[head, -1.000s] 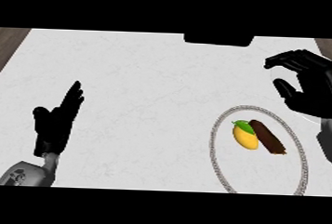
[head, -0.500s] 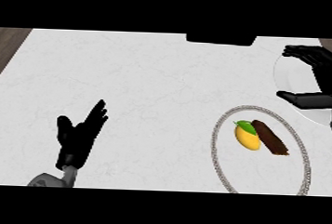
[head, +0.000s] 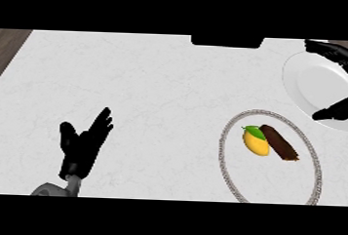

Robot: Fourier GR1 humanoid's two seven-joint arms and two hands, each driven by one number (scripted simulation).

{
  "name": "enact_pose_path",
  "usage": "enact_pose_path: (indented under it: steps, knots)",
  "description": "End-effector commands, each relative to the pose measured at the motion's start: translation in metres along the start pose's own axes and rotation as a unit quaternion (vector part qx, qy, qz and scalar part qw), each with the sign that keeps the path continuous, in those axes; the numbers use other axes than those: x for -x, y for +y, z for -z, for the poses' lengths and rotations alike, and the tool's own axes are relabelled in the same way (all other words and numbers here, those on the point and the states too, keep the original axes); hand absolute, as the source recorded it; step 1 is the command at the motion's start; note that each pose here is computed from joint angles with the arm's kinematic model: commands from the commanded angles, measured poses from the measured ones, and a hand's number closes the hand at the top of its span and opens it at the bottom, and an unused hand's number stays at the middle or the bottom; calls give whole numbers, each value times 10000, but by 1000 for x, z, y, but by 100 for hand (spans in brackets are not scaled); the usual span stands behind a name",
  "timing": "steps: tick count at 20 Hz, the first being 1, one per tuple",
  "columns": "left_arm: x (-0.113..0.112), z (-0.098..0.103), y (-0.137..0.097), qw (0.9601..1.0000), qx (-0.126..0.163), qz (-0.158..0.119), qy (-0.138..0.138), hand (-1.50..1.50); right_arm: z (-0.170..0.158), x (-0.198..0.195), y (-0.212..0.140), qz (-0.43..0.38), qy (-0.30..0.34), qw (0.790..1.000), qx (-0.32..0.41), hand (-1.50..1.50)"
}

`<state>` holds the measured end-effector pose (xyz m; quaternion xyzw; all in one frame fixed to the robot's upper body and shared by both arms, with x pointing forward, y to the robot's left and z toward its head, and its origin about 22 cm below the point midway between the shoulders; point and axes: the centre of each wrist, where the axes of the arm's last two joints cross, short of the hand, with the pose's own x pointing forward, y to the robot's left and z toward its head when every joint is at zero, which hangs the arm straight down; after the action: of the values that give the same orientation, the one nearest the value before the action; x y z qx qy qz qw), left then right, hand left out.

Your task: Pick the lemon from the placemat and place it in the plate

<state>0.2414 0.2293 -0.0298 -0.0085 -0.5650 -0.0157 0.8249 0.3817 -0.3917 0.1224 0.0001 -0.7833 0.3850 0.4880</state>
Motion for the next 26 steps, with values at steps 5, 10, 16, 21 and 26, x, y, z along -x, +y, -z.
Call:
enact_pose_path:
  steps: [5, 10, 16, 21, 26]
  knots:
    - [2, 3, -1, 9998, -163, -15, 90, 0, 21, -13, 18, -982, 184, 9785, -1802, -150]
    - [8, -4, 8, 9998, -173, -1, 60, 0, 27, -11, 54, -1426, 384, 9676, -2048, -150]
    - [17, -15, 19, 9998, -134, -70, 137, 0, 20, -17, 76, -1672, 485, 9624, -2085, -150]
    - [15, 1, 9, 9998, -187, -79, 89, 0, 24, -23, 113, -1770, 824, 9490, -2477, -150]
    - [15, -15, 10, 9997, -226, 19, 112, 0, 4, -9, 110, -1632, 919, 9484, -2557, -150]
